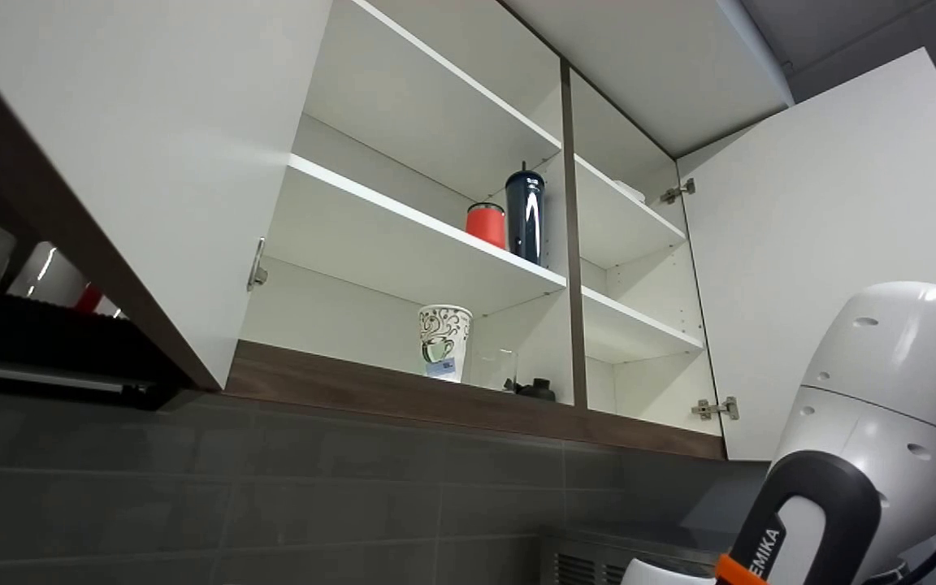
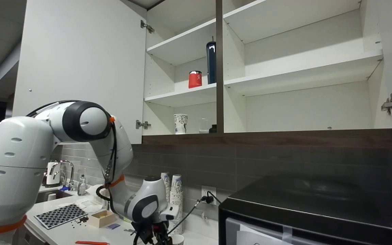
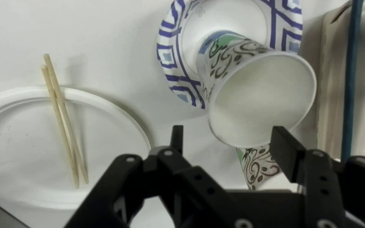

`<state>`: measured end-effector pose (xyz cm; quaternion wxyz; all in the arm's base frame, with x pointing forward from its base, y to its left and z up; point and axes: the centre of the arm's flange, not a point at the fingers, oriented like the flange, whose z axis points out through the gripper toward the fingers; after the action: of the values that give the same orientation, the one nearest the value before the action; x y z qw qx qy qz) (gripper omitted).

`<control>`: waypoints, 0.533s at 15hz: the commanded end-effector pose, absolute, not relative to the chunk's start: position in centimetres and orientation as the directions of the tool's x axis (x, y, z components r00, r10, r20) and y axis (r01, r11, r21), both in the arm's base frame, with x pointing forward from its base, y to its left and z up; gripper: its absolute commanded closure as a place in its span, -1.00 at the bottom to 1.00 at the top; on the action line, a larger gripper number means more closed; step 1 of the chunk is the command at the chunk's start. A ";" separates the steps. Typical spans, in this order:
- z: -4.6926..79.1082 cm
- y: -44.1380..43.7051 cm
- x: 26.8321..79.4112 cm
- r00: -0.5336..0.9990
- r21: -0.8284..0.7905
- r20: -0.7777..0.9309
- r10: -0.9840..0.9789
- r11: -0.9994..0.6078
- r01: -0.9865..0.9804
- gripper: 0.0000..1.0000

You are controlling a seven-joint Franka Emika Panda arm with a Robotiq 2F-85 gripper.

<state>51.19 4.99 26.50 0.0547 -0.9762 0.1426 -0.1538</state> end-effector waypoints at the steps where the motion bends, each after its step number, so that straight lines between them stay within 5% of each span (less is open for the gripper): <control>1: 30.8 3.9 47.4 0.910 -0.157 0.297 -0.290 -0.954 -0.253 -0.99; 8: 37.7 4.2 41.5 0.945 -0.175 0.287 -0.157 -0.979 -0.109 -1.00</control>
<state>45.34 4.74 34.58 0.0691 -0.9815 0.0908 -0.1536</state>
